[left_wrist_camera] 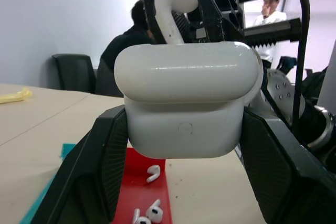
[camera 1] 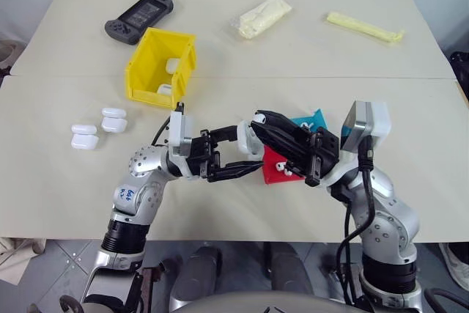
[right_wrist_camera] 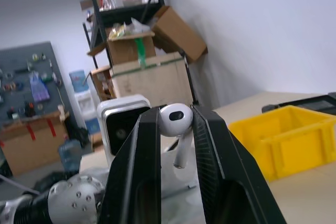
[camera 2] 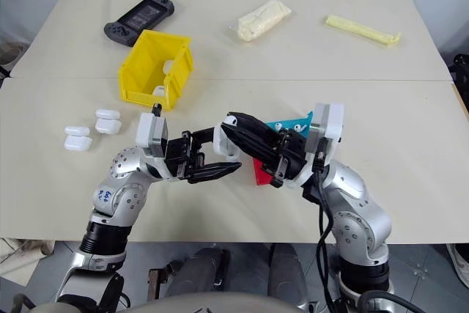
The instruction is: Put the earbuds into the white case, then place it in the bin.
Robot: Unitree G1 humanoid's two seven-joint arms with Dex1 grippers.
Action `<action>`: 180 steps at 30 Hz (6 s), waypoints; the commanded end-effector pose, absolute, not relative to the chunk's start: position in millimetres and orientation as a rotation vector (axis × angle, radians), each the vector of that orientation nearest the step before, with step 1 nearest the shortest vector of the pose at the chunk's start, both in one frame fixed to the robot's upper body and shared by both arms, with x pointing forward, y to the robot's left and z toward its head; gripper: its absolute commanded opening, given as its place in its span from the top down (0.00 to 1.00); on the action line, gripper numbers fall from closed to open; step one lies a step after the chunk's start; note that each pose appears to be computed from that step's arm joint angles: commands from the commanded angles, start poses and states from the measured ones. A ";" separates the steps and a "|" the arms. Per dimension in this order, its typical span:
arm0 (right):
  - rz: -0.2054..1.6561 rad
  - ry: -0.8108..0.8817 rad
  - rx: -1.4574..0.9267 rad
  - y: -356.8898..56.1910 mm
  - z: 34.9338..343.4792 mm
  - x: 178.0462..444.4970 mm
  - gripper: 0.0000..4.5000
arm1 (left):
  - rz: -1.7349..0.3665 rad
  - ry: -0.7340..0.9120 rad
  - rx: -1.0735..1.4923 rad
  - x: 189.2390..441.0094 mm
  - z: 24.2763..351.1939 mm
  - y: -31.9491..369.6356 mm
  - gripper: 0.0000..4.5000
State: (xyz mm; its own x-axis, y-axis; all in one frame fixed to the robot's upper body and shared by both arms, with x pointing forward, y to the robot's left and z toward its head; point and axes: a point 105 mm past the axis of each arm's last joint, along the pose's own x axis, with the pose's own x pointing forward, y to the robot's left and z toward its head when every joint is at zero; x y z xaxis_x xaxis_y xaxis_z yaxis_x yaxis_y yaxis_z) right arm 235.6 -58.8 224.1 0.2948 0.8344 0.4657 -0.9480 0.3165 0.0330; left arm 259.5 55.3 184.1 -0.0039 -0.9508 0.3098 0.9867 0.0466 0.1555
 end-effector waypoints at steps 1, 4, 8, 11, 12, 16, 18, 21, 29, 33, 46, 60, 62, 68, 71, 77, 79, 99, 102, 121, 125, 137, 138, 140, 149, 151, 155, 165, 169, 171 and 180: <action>1.197 -0.433 0.325 -59.6 223.6 235.4 0.89 | -1.552 -0.431 -0.104 255.9 198.7 56.0 0.38; 1.188 -0.425 0.330 -59.7 216.7 238.4 0.89 | -1.554 -0.437 -0.101 256.0 201.9 55.1 0.38; 1.183 -0.417 0.335 -59.1 211.0 241.6 0.89 | -1.552 -0.444 -0.099 255.6 204.0 54.7 0.38; 1.174 -0.410 0.342 -60.2 207.5 244.5 0.89 | -1.549 -0.450 -0.098 254.7 205.0 55.0 0.38; 1.172 -0.407 0.343 -60.6 206.1 245.3 0.89 | -1.547 -0.451 -0.099 254.2 205.2 55.1 0.38; 1.169 -0.393 0.342 -61.7 201.0 248.0 0.89 | -1.546 -0.454 -0.099 252.6 205.3 54.9 0.38; 1.171 -0.385 0.338 -61.3 198.4 250.1 0.89 | -1.546 -0.454 -0.099 251.5 205.3 55.1 0.38; 1.177 -0.365 0.332 -60.4 194.5 252.3 0.89 | -1.544 -0.457 -0.098 251.8 205.7 54.8 0.38; 1.229 -0.323 0.289 -53.1 187.6 250.4 0.89 | -1.556 -0.464 -0.088 251.0 206.2 51.8 0.38; 1.250 -0.303 0.259 -50.5 183.7 249.9 0.89 | -1.560 -0.469 -0.088 251.3 207.2 50.2 0.38; 1.274 -0.235 0.232 -49.3 173.0 249.1 0.89 | -1.567 -0.482 -0.083 252.5 207.4 46.9 0.38; 1.316 -0.131 0.264 -55.5 169.4 249.2 0.24 | -1.555 -0.515 -0.077 255.3 211.0 45.4 0.38; 1.310 -0.136 0.260 -58.6 170.7 250.2 0.10 | -1.555 -0.515 -0.077 255.3 211.0 45.5 0.38; 1.237 -0.177 0.208 -87.9 182.2 253.0 0.00 | -1.540 -0.511 -0.072 257.8 208.6 48.6 0.38; 1.192 -0.195 0.157 -108.1 189.2 250.4 0.00 | -1.527 -0.504 -0.069 259.7 206.2 51.0 0.38; 1.020 -0.177 0.007 -163.6 190.7 247.4 0.00 | -1.486 -0.484 -0.061 264.3 197.7 58.6 0.38; 0.981 -0.153 -0.029 -177.2 186.3 245.5 0.00 | -1.479 -0.482 -0.061 264.5 196.1 59.6 0.38; 1.002 -0.072 -0.128 -158.6 187.7 263.6 0.52 | -1.440 -0.400 0.116 277.6 177.4 53.3 0.38; 1.051 -0.093 -0.161 -138.7 195.2 267.4 0.72 | -1.424 -0.398 0.147 281.8 177.8 47.7 0.38; 1.164 -0.091 -0.149 -90.7 204.7 273.1 0.99 | -1.367 -0.393 0.189 289.5 179.3 35.2 0.38; 1.187 -0.099 -0.160 -86.7 213.7 268.9 0.99 | -1.368 -0.360 0.194 290.0 172.9 36.8 0.38; 1.310 -0.092 -0.127 -73.6 225.5 246.6 0.99 | -1.373 -0.332 0.195 291.4 168.5 35.3 0.38; 1.319 -0.092 -0.118 -72.4 226.6 245.0 0.99 | -1.375 -0.333 0.191 291.2 168.6 35.0 0.38; 1.336 -0.089 -0.108 -70.5 227.3 242.8 0.99 | -1.377 -0.335 0.189 291.0 168.7 34.6 0.38; 1.316 -0.122 -0.115 -89.9 239.4 238.7 0.99 | -1.383 -0.365 0.158 285.6 172.4 43.2 0.38; 1.261 -0.133 -0.132 -105.5 240.1 242.4 0.99 | -1.394 -0.384 0.120 280.3 174.7 48.8 0.38; 1.150 -0.130 -0.109 -137.6 229.8 248.3 0.96 | -1.418 -0.420 0.054 269.4 177.6 62.8 0.38; 0.905 -0.035 -0.343 -241.0 163.2 257.8 0.29 | -1.389 -0.413 0.068 266.5 174.9 84.1 0.38; 0.832 -0.065 -0.373 -258.2 161.0 269.5 0.01 | -1.379 -0.406 0.081 266.6 173.9 87.7 0.38; 0.841 -0.066 -0.385 -256.9 162.0 274.1 0.01 | -1.368 -0.409 0.083 267.4 174.2 87.8 0.38; 1.030 0.068 -0.533 -213.2 194.4 310.4 0.01 | -1.328 -0.418 0.081 266.1 173.3 88.7 0.38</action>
State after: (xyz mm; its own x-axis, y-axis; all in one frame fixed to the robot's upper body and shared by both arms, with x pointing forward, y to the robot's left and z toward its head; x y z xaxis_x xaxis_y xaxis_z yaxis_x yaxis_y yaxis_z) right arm 307.3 -215.9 191.2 0.5299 0.8108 -0.2488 -0.8234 0.4216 -0.3797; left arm 270.2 88.9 163.6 0.1888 -0.9562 0.2238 0.9380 0.2431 0.2471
